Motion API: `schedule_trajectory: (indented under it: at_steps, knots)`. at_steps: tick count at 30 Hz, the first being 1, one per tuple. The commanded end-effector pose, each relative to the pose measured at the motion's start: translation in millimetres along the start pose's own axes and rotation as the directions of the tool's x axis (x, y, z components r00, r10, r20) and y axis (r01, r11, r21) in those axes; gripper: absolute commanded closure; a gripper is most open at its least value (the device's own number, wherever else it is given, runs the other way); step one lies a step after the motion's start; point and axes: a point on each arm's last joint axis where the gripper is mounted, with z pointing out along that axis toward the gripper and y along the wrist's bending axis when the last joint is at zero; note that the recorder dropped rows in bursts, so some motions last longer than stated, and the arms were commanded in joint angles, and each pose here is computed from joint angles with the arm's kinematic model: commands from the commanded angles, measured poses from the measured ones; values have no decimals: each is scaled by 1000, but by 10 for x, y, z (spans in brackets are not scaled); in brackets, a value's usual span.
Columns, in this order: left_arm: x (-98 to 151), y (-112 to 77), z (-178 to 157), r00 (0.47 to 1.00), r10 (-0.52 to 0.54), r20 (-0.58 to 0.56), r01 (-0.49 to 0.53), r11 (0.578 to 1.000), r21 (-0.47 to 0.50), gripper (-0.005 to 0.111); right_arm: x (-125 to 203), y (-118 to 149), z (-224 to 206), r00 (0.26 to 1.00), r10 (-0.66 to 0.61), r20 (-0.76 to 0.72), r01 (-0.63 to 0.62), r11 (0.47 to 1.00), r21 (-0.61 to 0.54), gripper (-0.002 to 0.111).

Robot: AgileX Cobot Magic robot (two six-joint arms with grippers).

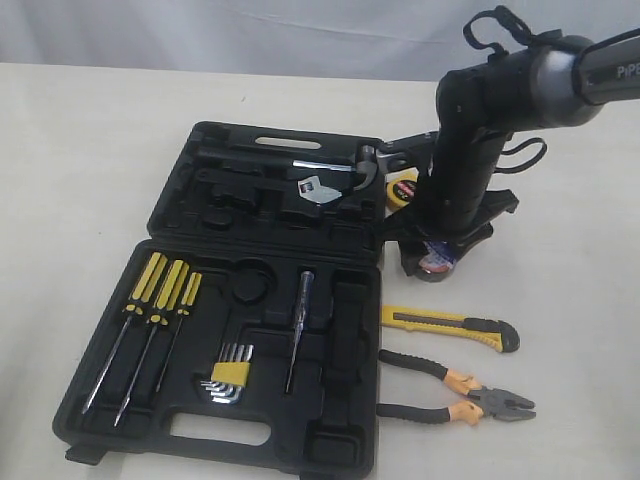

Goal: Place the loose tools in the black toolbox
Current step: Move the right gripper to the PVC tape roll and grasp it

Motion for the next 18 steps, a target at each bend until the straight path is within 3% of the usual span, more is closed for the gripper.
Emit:
schedule_trajectory:
  at_steps: [1,8,13,18]
  knots:
    - [-15,-5,-2,1000,6,1,-6,1000,5,107,38,-38,-223,1000,-12,-9,13,1000,12,99]
    - [-15,-5,-2,1000,6,1,-6,1000,5,107,159,162,-831,997,-71,40,70,997,11,101]
    - [-15,-5,-2,1000,6,1,-6,1000,5,107,332,689,-1104,969,-231,88,231,973,6,101]
    - [-15,-5,-2,1000,6,1,-6,1000,5,107,461,1247,-1109,915,-374,149,379,926,-3,101]
